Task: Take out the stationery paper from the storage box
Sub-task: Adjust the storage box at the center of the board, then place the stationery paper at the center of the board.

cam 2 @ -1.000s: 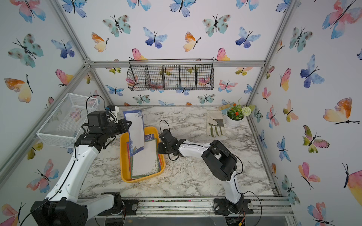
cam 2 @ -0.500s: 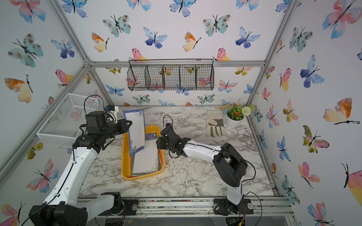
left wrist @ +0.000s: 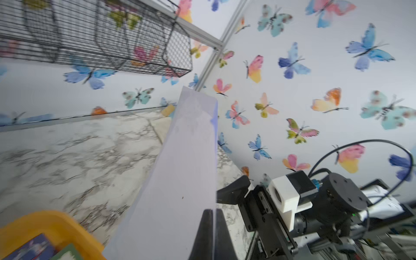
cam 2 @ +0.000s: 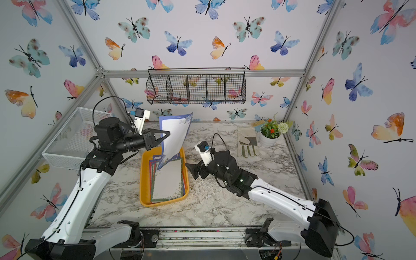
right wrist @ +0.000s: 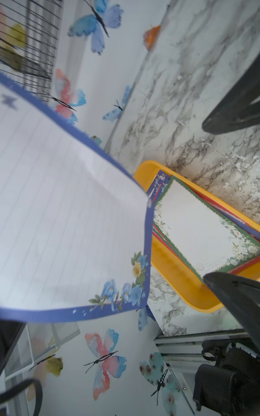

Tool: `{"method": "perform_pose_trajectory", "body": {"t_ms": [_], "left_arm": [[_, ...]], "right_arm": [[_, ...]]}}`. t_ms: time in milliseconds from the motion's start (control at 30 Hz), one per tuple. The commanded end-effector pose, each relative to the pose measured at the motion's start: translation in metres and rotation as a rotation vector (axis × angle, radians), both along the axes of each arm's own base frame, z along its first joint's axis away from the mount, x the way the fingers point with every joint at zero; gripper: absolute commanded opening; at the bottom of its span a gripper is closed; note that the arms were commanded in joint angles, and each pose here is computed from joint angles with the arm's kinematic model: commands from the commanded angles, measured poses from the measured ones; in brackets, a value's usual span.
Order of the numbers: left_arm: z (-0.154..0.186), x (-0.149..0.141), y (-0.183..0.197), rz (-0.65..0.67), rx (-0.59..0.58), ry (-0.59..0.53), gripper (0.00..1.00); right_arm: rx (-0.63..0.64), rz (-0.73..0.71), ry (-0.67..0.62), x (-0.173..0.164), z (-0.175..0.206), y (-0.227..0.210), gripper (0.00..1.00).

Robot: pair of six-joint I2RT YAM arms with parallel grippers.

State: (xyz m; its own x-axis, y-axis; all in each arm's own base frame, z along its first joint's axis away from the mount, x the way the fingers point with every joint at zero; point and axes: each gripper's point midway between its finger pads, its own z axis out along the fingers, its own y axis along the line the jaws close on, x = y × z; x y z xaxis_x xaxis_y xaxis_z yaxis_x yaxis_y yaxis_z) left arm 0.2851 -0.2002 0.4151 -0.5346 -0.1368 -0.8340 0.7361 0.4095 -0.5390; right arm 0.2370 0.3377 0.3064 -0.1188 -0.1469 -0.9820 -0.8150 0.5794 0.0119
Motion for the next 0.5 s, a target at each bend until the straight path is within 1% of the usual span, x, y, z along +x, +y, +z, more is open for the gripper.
{"method": "perform_pose_trajectory", "body": {"t_ms": [0,100,267,333,467], "left_arm": [[0.03,-0.026,-0.023,-0.27,-0.087,-0.112,0.0],[0.042,-0.031,-0.034,-0.365,-0.093,-0.155,0.0],[0.044,-0.044,-0.054,-0.518,-0.099,-0.157,0.0],[0.04,-0.053,-0.059,-0.549,-0.094,-0.185,0.0],[0.04,-0.072,-0.058,-0.58,-0.088,-0.259,0.0]], "right_arm": [[-0.031,-0.036,-0.265,0.002,0.037,-0.021,0.98],[0.0,-0.051,-0.323,0.0,0.058,-0.042,0.98],[0.016,-0.059,-0.318,0.005,0.079,-0.066,0.99],[0.023,-0.069,-0.315,0.007,0.084,-0.074,1.0],[0.072,-0.027,-0.291,0.006,0.097,-0.081,0.99]]}}
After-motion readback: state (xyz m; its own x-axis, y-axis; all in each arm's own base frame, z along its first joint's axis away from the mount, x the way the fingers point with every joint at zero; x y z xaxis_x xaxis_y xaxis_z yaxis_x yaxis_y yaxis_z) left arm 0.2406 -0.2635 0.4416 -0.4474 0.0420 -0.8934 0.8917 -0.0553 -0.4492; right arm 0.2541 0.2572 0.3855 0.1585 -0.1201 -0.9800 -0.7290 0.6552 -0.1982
